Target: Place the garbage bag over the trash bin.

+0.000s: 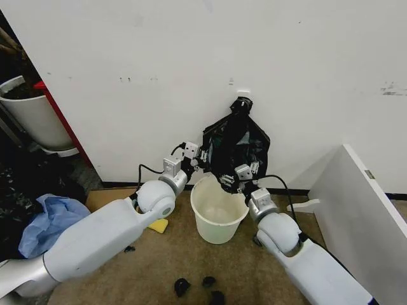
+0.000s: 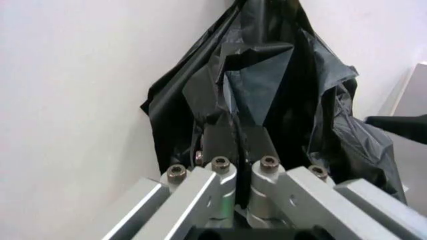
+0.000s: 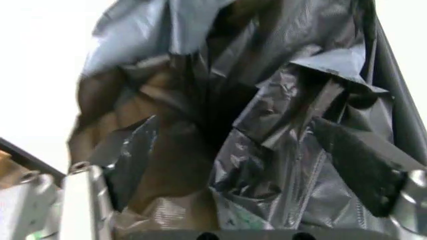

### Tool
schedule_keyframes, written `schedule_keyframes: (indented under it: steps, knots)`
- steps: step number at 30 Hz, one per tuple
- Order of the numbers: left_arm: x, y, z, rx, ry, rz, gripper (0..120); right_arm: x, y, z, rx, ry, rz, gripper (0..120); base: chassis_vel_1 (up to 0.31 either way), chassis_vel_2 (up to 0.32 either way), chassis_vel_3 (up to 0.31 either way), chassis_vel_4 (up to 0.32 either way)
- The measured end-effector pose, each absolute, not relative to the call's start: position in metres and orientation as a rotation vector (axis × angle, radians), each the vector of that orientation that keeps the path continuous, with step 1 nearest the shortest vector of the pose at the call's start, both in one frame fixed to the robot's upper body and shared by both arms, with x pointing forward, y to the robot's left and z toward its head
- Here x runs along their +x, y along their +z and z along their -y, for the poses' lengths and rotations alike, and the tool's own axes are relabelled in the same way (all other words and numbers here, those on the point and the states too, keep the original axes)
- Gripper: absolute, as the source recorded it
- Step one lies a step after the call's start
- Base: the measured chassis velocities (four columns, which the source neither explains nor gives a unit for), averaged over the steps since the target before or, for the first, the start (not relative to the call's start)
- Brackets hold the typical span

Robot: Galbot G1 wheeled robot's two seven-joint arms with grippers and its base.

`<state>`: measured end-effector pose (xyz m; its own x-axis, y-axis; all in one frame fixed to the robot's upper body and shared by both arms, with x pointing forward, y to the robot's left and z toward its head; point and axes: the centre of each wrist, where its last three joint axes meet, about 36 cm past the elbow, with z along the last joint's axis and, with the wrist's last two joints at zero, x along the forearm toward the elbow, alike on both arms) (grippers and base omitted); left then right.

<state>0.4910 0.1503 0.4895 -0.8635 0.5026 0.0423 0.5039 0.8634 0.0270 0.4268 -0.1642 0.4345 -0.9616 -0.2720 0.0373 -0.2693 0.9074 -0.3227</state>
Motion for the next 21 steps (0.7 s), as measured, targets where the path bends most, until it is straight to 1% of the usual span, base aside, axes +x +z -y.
schedule_keyframes:
  steps: [2,6,8,9,10,11,12,14,15,16,21]
  knots:
    - [0.491,0.489,-0.150,-0.811,-0.058,2.999,0,0.430,0.433,0.163,-0.418,-0.540,-3.062,82,0.000,0.000,0.000,0.000]
    - [0.490,0.489,-0.150,-0.815,-0.059,2.998,0,0.442,0.425,0.159,-0.362,-0.676,-3.055,81,0.000,0.000,0.000,0.000]
    - [0.489,0.490,-0.148,-0.823,-0.055,2.998,0,0.449,0.419,0.158,-0.304,-0.739,-3.056,72,0.000,0.000,0.000,0.000]
    - [0.488,0.491,-0.148,-0.827,-0.054,2.999,0,0.453,0.417,0.158,-0.274,-0.775,-3.050,68,0.000,0.000,0.000,0.000]
    - [0.488,0.491,-0.148,-0.827,-0.054,2.999,0,0.453,0.417,0.158,-0.274,-0.775,-3.050,68,0.000,0.000,0.000,0.000]
    - [0.487,0.491,-0.148,-0.829,-0.053,2.998,0,0.455,0.415,0.159,-0.257,-0.804,-3.042,64,0.000,0.000,0.000,0.000]
    - [0.485,0.490,-0.147,-0.830,-0.047,2.995,0,0.460,0.411,0.159,-0.208,-0.891,-3.020,52,0.000,0.000,0.000,0.000]
    - [0.485,0.490,-0.148,-0.829,-0.045,2.995,0,0.461,0.411,0.157,-0.192,-0.898,-3.022,43,0.000,0.000,0.000,0.000]
    - [0.485,0.490,-0.148,-0.829,-0.045,2.995,0,0.461,0.411,0.157,-0.192,-0.898,-3.022,43,0.000,0.000,0.000,0.000]
    - [0.484,0.489,-0.148,-0.827,-0.044,2.994,0,0.461,0.411,0.156,-0.180,-0.895,-3.022,38,0.000,0.000,0.000,0.000]
    - [0.482,0.489,-0.151,-0.818,-0.042,2.996,0,0.461,0.413,0.155,-0.151,-0.857,-3.058,18,0.000,0.000,0.000,0.000]
